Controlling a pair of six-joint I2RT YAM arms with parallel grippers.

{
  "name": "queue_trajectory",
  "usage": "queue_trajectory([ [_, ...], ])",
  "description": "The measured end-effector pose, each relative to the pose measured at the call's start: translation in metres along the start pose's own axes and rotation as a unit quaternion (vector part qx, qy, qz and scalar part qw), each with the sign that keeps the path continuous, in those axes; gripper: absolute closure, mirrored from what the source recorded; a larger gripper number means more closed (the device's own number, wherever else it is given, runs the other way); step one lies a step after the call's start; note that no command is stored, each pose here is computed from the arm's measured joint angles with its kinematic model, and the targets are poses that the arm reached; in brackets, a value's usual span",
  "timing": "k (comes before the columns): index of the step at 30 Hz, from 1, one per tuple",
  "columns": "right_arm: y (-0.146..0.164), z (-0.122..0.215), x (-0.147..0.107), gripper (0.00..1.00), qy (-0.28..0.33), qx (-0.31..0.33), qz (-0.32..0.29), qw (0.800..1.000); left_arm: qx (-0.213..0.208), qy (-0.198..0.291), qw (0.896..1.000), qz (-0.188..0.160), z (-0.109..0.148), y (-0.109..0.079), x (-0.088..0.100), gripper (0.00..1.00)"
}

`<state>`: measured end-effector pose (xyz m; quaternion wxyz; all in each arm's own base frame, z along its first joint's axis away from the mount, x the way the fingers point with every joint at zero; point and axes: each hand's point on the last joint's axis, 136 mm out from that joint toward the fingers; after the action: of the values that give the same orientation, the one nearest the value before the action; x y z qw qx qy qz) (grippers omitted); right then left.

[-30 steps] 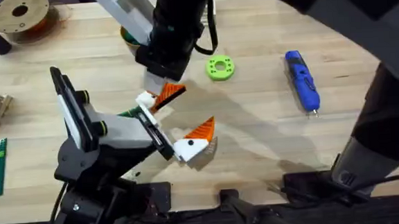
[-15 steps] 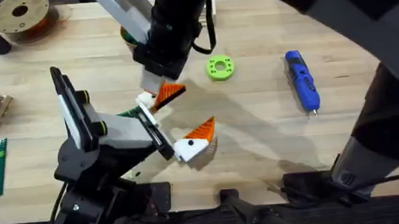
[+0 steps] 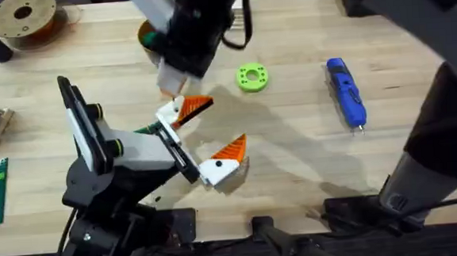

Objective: Pick up the gripper from the table and insert it into the empty holder that is missing its gripper. Then pick up a screw, insert it into the mounting hole, and use the screwdriver to tighten it. Finally, clean up the table by picking up the vegetable and placing it into the bucket.

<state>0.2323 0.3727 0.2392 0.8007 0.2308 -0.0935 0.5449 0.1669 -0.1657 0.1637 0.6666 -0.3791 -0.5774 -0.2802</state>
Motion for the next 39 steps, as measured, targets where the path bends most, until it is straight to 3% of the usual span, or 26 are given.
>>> queue_trajectory([
  [9, 0.003, 0.035, 0.000, 0.995, -0.026, -0.024, 0.005, 0.999, 0.000, 0.000, 1.000, 0.000, 0.000, 0.000, 0.000, 0.014],
  [19, 0.011, 0.028, -0.002, 0.995, -0.012, -0.016, 0.010, 1.000, 0.000, 0.000, 1.000, 0.000, 0.000, 0.000, 0.000, 0.014],
  [26, 0.005, -0.005, -0.007, 0.995, 0.028, -0.003, 0.001, 1.000, 0.000, 0.000, 1.000, 0.000, 0.000, 0.000, 0.000, 0.014],
  [39, 0.009, -0.008, -0.008, 0.995, 0.035, 0.002, 0.002, 0.999, 0.000, 0.000, 1.000, 0.000, 0.000, 0.000, 0.000, 0.014],
])
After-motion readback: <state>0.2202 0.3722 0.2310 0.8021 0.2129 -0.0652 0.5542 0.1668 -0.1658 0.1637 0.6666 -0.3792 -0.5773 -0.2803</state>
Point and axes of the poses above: each hand's point on the last joint's axis, 136 mm out from that joint toward the fingers, its own z axis back along the fingers, its own y axis along the line the jaws close on, x = y × z, and after that the axes turned 2 degrees about z, right-handed
